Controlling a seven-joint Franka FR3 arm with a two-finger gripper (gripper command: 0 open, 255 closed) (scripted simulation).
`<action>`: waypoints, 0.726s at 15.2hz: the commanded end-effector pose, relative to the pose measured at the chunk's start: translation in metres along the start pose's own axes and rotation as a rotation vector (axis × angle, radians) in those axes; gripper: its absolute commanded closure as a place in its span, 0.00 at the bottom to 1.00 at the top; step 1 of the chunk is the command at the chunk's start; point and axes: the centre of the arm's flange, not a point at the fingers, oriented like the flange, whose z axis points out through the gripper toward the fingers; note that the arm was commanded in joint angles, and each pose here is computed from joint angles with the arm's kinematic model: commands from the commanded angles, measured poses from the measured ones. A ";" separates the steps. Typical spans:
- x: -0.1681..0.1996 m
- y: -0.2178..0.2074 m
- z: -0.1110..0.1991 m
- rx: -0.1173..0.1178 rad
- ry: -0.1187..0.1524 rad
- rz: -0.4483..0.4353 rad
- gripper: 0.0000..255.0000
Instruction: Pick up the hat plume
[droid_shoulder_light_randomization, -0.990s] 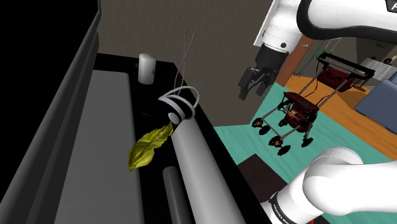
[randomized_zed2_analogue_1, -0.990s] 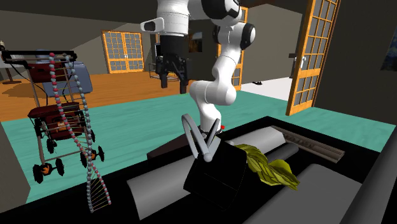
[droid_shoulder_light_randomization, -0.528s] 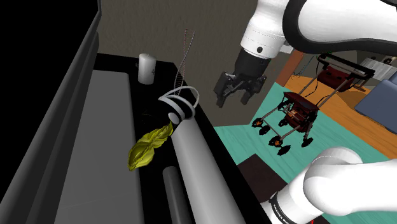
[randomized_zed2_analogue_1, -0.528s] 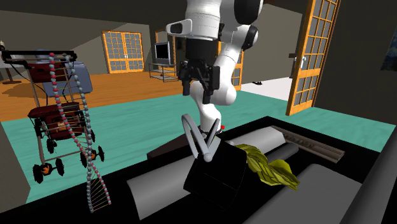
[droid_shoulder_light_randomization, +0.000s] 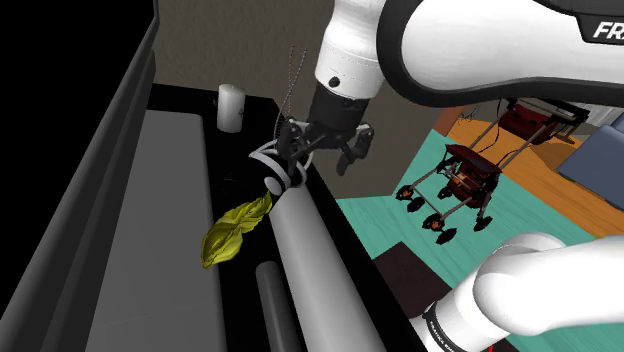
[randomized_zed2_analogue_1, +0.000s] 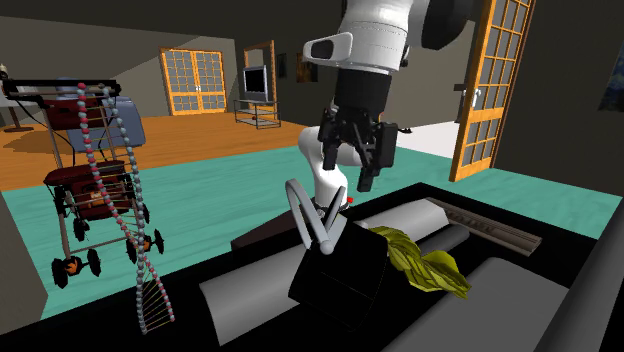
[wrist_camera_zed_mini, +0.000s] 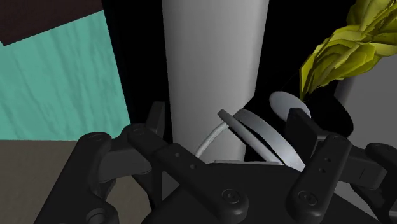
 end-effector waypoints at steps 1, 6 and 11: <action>-0.004 -0.029 0.001 -0.003 0.011 0.047 0.00; -0.008 -0.094 0.007 -0.013 0.038 0.149 0.00; -0.011 -0.095 0.034 -0.013 0.038 0.149 0.00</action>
